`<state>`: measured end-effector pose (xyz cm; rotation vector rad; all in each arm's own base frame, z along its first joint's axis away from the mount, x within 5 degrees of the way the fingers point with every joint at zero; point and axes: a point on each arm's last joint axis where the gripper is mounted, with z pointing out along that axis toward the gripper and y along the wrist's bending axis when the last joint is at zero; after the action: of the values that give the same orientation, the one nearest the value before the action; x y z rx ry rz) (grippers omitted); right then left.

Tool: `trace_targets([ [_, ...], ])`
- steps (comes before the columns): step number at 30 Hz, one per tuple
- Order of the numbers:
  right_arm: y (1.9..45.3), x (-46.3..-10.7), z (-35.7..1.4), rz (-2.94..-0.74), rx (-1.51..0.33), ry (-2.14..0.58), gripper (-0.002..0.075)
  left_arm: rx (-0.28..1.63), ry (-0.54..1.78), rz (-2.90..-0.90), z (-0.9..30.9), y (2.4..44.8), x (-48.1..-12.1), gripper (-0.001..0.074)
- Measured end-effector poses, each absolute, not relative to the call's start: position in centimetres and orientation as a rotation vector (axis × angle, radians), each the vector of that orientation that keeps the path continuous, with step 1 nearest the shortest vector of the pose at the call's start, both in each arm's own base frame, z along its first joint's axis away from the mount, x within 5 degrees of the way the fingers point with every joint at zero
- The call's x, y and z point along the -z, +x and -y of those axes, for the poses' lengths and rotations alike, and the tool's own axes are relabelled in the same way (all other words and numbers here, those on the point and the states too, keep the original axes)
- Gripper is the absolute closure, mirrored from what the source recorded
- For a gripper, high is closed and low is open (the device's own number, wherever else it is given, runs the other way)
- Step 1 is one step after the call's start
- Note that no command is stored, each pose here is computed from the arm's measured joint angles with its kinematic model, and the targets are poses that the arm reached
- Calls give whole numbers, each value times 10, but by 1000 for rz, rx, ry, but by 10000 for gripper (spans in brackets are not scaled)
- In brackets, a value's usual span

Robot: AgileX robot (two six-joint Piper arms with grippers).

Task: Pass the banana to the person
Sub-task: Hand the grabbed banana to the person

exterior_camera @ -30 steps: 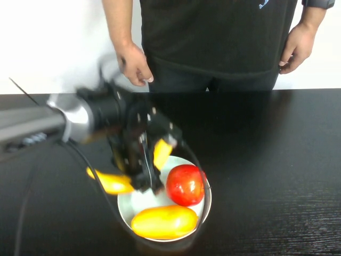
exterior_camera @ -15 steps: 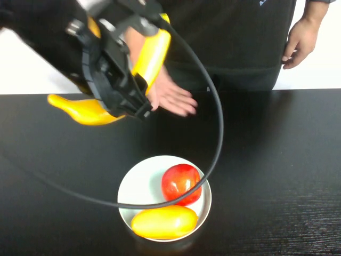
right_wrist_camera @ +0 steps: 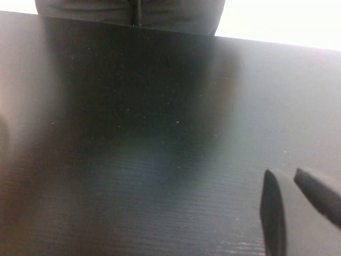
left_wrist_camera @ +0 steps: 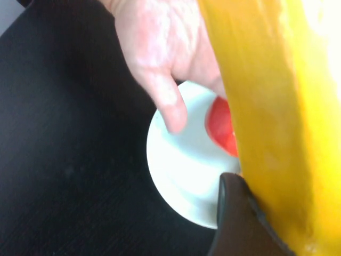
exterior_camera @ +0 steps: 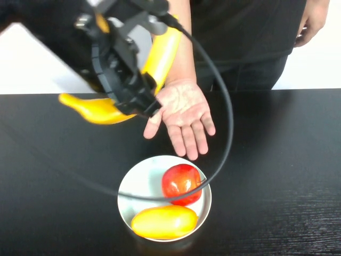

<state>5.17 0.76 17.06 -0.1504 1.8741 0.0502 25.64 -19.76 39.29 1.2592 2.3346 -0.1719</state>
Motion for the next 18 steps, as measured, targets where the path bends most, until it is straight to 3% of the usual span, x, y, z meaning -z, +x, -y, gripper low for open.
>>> trace_targets([
  [8,52,-171,-8,-1874,-50,-150,733,132,1364,-2311,238,301,-367,428],
  [18,52,-171,-8,-1874,-50,-150,733,45,1504,-2367,260,334,-309,428],
])
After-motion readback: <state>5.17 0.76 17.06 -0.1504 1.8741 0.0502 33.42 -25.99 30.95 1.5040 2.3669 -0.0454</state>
